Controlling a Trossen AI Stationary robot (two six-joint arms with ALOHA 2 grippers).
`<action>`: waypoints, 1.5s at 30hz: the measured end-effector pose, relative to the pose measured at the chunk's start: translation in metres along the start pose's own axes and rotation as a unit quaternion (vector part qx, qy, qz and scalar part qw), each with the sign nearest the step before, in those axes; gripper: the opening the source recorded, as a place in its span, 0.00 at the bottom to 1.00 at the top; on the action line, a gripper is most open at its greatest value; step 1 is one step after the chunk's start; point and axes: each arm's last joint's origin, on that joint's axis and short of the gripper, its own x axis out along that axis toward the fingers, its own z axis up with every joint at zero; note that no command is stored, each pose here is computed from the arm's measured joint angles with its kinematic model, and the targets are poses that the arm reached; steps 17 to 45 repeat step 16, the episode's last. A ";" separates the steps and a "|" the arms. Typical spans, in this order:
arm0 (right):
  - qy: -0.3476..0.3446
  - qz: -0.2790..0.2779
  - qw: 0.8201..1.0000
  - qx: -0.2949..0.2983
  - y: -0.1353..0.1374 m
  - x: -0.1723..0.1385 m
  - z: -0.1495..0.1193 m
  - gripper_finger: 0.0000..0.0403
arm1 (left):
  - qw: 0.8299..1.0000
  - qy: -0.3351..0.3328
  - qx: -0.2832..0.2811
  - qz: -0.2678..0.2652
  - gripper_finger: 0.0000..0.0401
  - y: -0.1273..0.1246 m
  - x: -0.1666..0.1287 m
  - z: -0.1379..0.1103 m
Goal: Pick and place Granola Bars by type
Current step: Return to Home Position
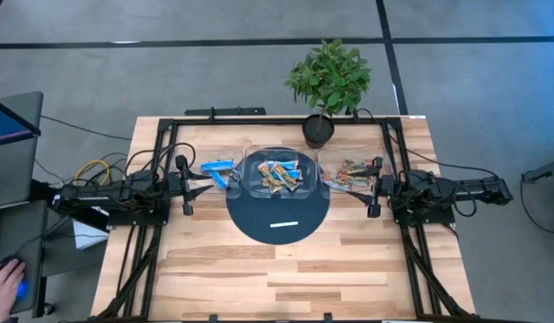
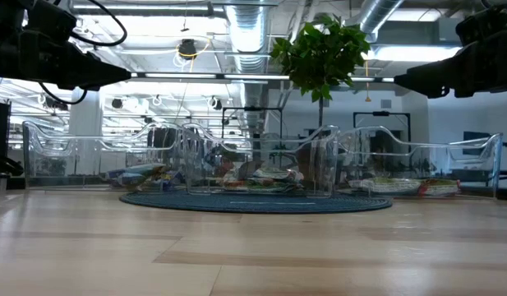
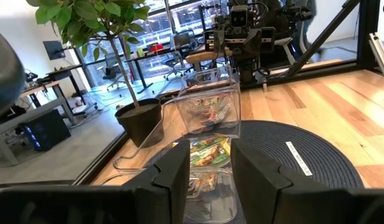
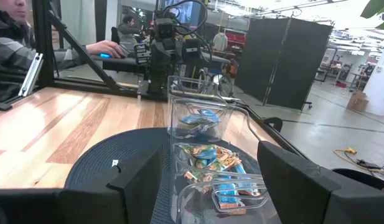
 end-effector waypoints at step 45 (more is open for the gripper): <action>0.000 0.000 1.000 0.000 0.000 0.000 0.000 0.63 | 1.000 0.000 0.000 0.000 0.28 0.000 0.000 0.000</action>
